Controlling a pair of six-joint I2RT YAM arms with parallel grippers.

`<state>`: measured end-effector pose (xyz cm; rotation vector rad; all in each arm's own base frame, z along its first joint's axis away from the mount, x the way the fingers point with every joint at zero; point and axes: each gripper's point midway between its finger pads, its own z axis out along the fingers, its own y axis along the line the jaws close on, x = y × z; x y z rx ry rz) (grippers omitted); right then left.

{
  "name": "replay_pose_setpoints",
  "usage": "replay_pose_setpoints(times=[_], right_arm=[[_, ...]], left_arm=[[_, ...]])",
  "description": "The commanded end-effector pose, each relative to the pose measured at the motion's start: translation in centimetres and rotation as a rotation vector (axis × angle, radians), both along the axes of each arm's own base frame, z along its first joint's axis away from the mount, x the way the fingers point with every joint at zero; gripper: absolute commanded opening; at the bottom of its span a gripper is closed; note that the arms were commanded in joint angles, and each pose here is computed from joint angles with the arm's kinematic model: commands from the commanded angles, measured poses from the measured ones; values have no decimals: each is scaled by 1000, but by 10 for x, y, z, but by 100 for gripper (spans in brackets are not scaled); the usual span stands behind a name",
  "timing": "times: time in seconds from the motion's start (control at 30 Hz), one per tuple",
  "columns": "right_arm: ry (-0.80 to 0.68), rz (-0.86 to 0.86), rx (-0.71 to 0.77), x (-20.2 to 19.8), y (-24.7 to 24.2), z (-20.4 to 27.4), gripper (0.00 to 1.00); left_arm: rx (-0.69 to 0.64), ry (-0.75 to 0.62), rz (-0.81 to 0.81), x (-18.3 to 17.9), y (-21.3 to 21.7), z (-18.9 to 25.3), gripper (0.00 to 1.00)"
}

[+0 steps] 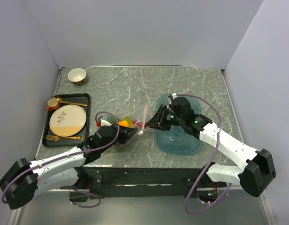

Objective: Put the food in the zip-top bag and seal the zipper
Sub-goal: Zip the zipper food storage bag at the center of the board.

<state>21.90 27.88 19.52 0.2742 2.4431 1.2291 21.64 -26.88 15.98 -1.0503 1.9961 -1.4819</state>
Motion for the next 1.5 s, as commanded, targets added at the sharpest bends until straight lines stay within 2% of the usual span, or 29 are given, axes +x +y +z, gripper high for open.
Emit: replay_pose_setpoints(times=[0.0, 0.53, 0.77, 0.9, 1.2, 1.47], right_arm=[[-56, -18, 39, 5, 2, 27, 37], [-42, -48, 77, -1, -2, 24, 37], [-41, -54, 146, -1, 3, 31, 36], [-8, -16, 186, -6, 12, 32, 35], [64, -10, 177, -20, 13, 17, 34], [138, 29, 210, -30, 23, 6, 37]], left_arm=[[-31, -48, -5, 3, -3, 16, 1], [-44, -71, 4, 1, 2, 19, 1], [-49, -66, 6, -1, 5, 16, 1], [-47, -67, 12, -1, 7, 16, 1], [-49, -76, 30, 2, 8, 19, 1], [-60, -76, 19, 2, 4, 19, 1]])
